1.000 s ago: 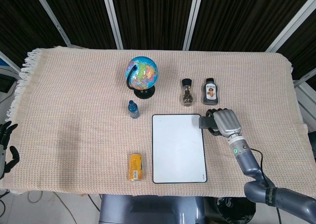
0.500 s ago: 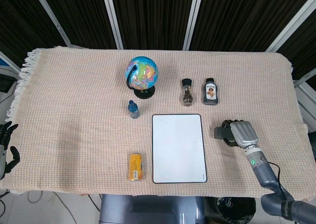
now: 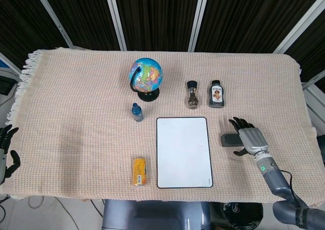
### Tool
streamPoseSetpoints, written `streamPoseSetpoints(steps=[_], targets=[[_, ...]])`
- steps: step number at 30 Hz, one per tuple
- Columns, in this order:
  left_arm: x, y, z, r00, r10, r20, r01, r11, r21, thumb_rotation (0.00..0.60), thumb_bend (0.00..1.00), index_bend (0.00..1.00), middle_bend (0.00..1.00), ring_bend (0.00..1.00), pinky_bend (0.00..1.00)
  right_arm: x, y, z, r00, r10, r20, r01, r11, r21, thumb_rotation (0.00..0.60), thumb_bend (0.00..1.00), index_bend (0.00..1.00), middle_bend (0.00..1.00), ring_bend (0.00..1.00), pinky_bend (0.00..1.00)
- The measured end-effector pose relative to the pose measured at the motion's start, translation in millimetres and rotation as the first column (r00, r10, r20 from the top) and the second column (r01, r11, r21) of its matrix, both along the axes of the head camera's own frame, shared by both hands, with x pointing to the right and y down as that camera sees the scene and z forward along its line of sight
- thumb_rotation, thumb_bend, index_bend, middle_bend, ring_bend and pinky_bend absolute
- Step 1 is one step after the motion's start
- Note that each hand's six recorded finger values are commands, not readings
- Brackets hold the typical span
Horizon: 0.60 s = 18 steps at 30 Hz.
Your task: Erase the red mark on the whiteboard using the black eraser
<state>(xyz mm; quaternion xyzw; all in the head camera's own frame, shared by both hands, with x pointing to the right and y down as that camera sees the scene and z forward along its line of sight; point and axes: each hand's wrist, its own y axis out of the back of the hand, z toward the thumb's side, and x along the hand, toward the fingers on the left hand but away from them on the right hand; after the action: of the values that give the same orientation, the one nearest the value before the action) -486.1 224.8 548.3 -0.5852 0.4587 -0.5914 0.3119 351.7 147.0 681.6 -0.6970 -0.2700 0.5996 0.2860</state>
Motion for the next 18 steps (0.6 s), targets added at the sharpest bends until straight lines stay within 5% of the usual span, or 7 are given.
streamPoseSetpoints(steps=[10,18], targets=[[1.1,0.3,0.0,1.000,0.003,-0.001,-0.003,1.000,0.001,0.600,0.75,0.12,0.04,0.00,0.00,4.8,2.6,-49.0,0.997,0.047,0.053,-0.054,0.989,0.136,0.600,0.07,0.00,0.00,0.05,0.18],[1.7,0.7,-0.6,1.000,0.007,-0.001,-0.007,1.000,0.002,0.600,0.75,0.12,0.04,0.00,0.00,22.0,39.0,-93.4,0.996,0.070,0.055,-0.082,0.957,0.280,0.600,0.07,0.00,0.00,0.05,0.18]])
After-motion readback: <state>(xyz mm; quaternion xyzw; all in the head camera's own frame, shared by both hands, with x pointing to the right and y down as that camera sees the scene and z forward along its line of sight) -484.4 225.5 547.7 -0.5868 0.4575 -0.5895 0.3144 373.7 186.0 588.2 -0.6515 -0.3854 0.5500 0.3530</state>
